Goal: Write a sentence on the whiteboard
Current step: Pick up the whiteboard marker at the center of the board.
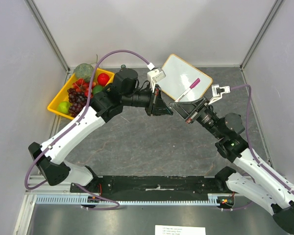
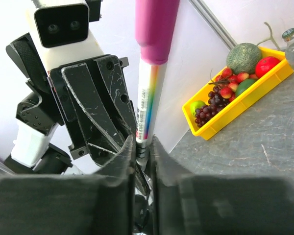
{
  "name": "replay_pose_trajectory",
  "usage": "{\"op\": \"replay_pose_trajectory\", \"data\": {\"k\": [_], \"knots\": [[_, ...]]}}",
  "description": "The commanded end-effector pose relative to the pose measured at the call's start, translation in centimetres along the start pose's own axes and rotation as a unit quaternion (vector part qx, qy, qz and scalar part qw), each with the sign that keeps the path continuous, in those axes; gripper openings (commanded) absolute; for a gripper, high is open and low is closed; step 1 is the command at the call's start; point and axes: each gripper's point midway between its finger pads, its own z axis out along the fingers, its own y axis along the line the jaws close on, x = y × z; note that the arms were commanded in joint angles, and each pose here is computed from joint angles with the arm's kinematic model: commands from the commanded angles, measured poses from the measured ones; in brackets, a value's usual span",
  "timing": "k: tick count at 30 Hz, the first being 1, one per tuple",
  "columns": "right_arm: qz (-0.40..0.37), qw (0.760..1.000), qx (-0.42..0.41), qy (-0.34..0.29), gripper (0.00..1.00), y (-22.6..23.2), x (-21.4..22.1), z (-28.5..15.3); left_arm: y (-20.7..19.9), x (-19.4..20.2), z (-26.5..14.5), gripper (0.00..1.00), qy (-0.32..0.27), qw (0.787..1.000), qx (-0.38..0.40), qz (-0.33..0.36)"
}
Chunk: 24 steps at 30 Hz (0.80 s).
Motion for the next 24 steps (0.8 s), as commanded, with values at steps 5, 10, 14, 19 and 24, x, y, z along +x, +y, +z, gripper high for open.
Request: {"op": "replay_pose_trajectory", "data": {"k": [5,10,14,19,24], "knots": [[-0.049,0.999,0.003,0.004,0.93,0.6,-1.2,0.1,-1.6,-2.0,-2.5,0.02,-0.034,0.999,-0.015,0.036],[-0.082,0.996,-0.016,0.038,0.98,1.4,-2.1,0.4,-2.5,-1.3,-3.5,0.02,-0.02,0.999,-0.004,0.04],[-0.095,0.988,-0.071,0.096,0.98,2.6,-1.7,0.6,-3.8,-0.6,-4.5,0.02,-0.001,0.999,0.015,0.049],[-0.094,0.965,-0.181,0.167,0.98,5.9,-0.3,-0.4,-5.4,0.5,-5.2,0.02,0.019,0.996,0.056,0.061],[-0.071,0.951,-0.233,0.192,0.98,7.6,0.3,-1.6,-6.5,1.2,-5.5,0.02,0.031,0.993,0.093,0.063]]}}
